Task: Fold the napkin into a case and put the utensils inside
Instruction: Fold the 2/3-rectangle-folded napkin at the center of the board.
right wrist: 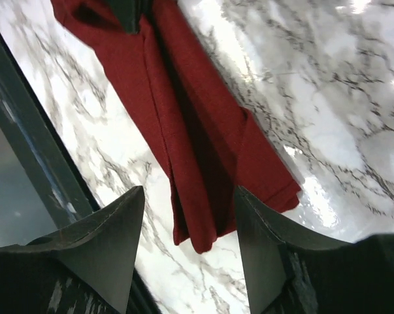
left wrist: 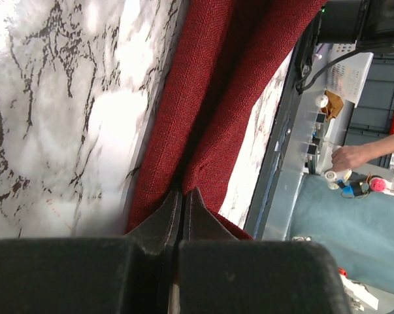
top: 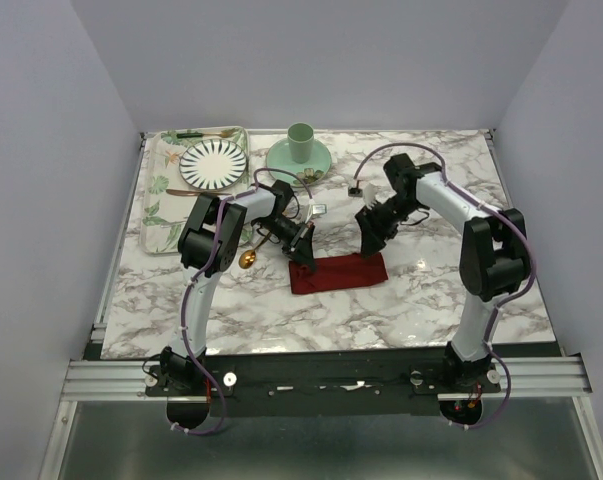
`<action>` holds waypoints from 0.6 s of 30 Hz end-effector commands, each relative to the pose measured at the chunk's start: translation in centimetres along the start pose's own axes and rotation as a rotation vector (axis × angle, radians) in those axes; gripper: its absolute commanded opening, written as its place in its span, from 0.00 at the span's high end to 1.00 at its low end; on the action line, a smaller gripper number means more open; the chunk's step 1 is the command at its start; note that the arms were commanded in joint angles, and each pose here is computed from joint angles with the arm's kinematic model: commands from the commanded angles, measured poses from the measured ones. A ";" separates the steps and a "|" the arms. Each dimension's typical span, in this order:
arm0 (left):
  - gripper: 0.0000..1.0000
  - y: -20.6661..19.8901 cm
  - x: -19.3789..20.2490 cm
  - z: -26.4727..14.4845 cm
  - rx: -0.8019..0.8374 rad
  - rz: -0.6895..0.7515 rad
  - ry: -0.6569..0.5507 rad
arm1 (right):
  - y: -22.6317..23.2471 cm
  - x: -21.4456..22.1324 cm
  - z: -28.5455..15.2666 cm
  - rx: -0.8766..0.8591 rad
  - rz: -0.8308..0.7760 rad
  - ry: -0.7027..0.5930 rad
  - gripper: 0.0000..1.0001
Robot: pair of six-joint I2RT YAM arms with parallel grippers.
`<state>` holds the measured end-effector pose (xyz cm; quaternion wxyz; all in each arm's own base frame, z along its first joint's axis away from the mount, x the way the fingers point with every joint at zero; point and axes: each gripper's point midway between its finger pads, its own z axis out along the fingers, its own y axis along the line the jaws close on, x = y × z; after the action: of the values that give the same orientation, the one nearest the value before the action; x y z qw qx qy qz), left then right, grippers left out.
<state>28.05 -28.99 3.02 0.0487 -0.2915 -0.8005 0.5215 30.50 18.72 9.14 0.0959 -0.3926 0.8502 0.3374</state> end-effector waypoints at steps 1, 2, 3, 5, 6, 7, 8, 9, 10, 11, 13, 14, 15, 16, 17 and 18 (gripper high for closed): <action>0.98 2.6 1.3 0.3 -0.055 -0.005 0.038 | 0.6 0.4 1.1 0.036 -0.263 0.049 0.35; 0.98 2.6 1.3 0.4 -0.053 -0.006 0.038 | 0.9 0.3 1.6 0.037 -0.307 0.058 0.35; 0.98 2.6 1.3 0.4 -0.053 -0.005 0.038 | 0.8 0.4 1.9 0.051 -0.326 0.068 0.35; 0.98 2.6 1.3 0.3 -0.055 -0.005 0.037 | 0.9 0.3 2.7 0.052 -0.355 0.079 0.37; 0.98 2.6 1.3 0.3 -0.057 -0.001 0.037 | 0.8 0.4 3.1 0.057 -0.359 0.091 0.39; 0.98 2.7 1.4 0.2 -0.057 -0.002 0.037 | 0.8 0.5 3.3 0.060 -0.363 0.099 0.41; 0.98 2.7 1.3 0.2 -0.059 0.002 0.035 | 0.7 0.4 3.6 0.065 -0.375 0.102 0.42; 0.98 2.7 1.3 0.2 -0.059 0.002 0.035 | 0.5 0.8 3.9 0.071 -0.377 0.117 0.44; 0.98 2.7 1.3 0.2 -0.059 -0.001 0.035 | 0.3 0.8 4.0 0.072 -0.382 0.121 0.47; 0.98 2.7 1.3 0.1 -0.059 0.001 0.033 | 0.3 1.0 4.2 0.071 -0.391 0.129 0.48; 0.98 2.8 1.2 0.1 -0.058 0.002 0.031 | 0.2 1.3 4.5 0.071 -0.390 0.142 0.57; 0.98 2.8 1.1 0.1 -0.059 0.003 0.030 | 0.1 1.3 4.6 0.075 -0.392 0.143 0.60; 0.98 2.8 1.1 0.0 -0.059 0.001 0.029 | -0.1 1.3 4.7 0.083 -0.392 0.145 0.64; 0.98 2.8 1.1 0.0 -0.059 0.001 0.029 | -0.2 1.5 4.9 0.083 -0.391 0.151 0.67; 0.98 2.8 1.0 0.0 -0.059 0.005 0.028 | -0.4 1.4 4.9 0.091 -0.392 0.152 0.68; 0.98 2.8 1.0 0.0 -0.059 0.007 0.028 | -0.6 1.4 5.0 0.094 -0.389 0.158 0.69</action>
<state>28.06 -28.77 2.99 0.0502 -0.2891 -0.8003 0.5229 28.72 21.10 5.93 0.1117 -0.5571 0.7791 0.2651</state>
